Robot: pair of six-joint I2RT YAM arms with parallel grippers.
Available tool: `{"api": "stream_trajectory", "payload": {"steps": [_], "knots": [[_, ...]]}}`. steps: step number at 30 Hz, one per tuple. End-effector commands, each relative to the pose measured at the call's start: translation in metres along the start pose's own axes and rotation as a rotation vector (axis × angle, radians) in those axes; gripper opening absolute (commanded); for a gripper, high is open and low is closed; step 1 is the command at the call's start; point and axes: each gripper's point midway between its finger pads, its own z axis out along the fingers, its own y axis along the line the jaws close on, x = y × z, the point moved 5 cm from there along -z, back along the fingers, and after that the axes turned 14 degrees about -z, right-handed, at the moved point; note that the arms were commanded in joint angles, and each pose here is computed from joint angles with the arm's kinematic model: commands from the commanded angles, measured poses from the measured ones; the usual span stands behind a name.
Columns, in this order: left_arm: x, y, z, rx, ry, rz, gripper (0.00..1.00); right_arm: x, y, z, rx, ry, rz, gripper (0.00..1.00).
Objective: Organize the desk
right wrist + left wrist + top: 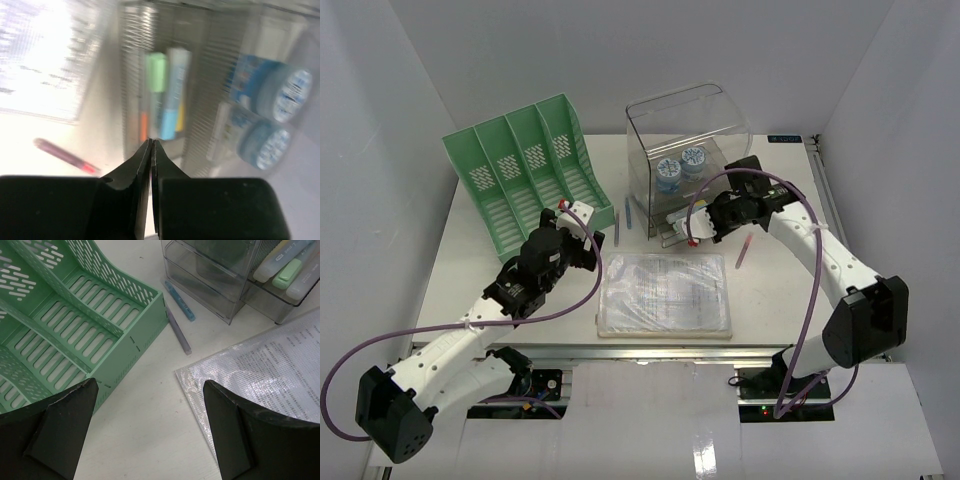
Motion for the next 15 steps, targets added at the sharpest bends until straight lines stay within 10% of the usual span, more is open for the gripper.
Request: {"api": "stream_trajectory", "payload": {"steps": [1, 15], "knots": [[-0.009, 0.0, -0.004, 0.012, -0.039, -0.012, 0.98, -0.02, 0.074, 0.035, -0.28, -0.207, -0.057, 0.08], [-0.008, -0.001, -0.004, 0.019, -0.036, -0.008, 0.98, 0.059, 0.014, 0.098, -0.047, 0.113, 0.113, 0.08]]}}
